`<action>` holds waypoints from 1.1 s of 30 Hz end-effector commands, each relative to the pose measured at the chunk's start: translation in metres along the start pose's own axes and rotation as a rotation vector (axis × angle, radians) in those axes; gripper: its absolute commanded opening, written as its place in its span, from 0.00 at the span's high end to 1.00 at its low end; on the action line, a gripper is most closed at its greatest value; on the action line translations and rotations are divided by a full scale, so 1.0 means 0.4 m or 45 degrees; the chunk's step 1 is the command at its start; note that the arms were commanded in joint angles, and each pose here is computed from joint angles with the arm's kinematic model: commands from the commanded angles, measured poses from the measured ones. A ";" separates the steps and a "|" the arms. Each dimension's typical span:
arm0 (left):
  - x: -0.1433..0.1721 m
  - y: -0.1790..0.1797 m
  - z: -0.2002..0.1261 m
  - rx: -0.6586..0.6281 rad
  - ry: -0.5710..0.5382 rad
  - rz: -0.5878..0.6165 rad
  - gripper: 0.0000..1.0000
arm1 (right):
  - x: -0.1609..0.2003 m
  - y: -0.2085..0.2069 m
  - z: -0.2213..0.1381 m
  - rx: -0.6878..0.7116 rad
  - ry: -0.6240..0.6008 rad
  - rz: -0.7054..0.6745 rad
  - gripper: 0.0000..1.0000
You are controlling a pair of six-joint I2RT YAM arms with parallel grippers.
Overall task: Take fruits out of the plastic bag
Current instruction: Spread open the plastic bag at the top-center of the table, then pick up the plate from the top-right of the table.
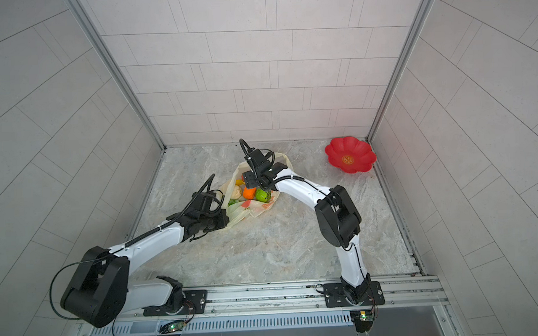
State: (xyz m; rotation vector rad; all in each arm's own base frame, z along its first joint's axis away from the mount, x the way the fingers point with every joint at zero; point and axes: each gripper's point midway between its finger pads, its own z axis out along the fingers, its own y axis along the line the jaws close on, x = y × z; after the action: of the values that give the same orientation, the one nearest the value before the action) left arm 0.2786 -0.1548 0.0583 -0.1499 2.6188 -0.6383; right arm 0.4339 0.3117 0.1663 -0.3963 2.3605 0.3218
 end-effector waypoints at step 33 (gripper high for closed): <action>-0.022 -0.051 -0.068 0.055 -0.147 0.177 1.00 | 0.244 -1.085 -0.215 0.794 -0.376 1.557 0.31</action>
State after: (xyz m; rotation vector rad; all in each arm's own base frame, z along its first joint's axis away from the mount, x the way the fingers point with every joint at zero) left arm 0.2773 -0.1624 0.0940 -0.0184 2.4770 -0.6482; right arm 0.4604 -0.1259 0.0992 1.2462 2.0793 0.0869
